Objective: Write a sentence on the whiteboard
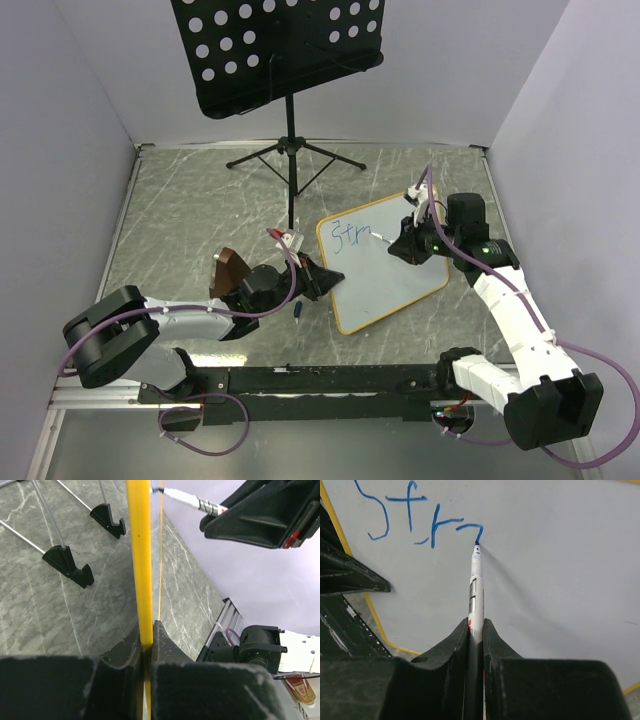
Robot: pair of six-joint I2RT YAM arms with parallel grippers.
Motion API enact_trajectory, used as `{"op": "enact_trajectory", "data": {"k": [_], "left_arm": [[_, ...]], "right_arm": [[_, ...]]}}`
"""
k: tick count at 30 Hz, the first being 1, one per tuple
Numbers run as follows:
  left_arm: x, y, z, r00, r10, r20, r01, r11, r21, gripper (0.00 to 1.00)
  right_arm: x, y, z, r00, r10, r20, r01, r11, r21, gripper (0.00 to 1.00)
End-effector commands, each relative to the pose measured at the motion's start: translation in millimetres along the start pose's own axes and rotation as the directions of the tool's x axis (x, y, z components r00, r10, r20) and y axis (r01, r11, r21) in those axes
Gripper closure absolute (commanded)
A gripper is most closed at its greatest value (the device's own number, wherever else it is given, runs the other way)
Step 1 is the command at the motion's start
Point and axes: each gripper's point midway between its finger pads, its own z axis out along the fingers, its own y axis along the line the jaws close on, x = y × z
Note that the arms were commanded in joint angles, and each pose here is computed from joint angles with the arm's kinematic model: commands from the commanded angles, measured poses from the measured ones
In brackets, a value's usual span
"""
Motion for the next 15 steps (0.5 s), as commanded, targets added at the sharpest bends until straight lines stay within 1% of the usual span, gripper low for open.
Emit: {"op": "enact_trajectory", "data": {"k": [1,8,15], "left_arm": [[-31,-36,4,0.994,0.037,0.103,-0.050,0.991,0.127,0.99],[-31,-36,5,0.994,0.036,0.101,-0.049,0.990,0.129,0.99],[-30,-37,7,0.995,0.038,0.095,-0.051,0.990,0.134,0.99]], "right_arm": [[7,5,-4,1.000,-0.020,-0.010,0.020,1.000,-0.019,1.00],[3,12,-4,1.000,-0.022,-0.001,0.021,0.998,-0.060,1.00],[-13,15,-2,0.999,-0.029,0.023,0.030,0.996,-0.080,1.00]]}}
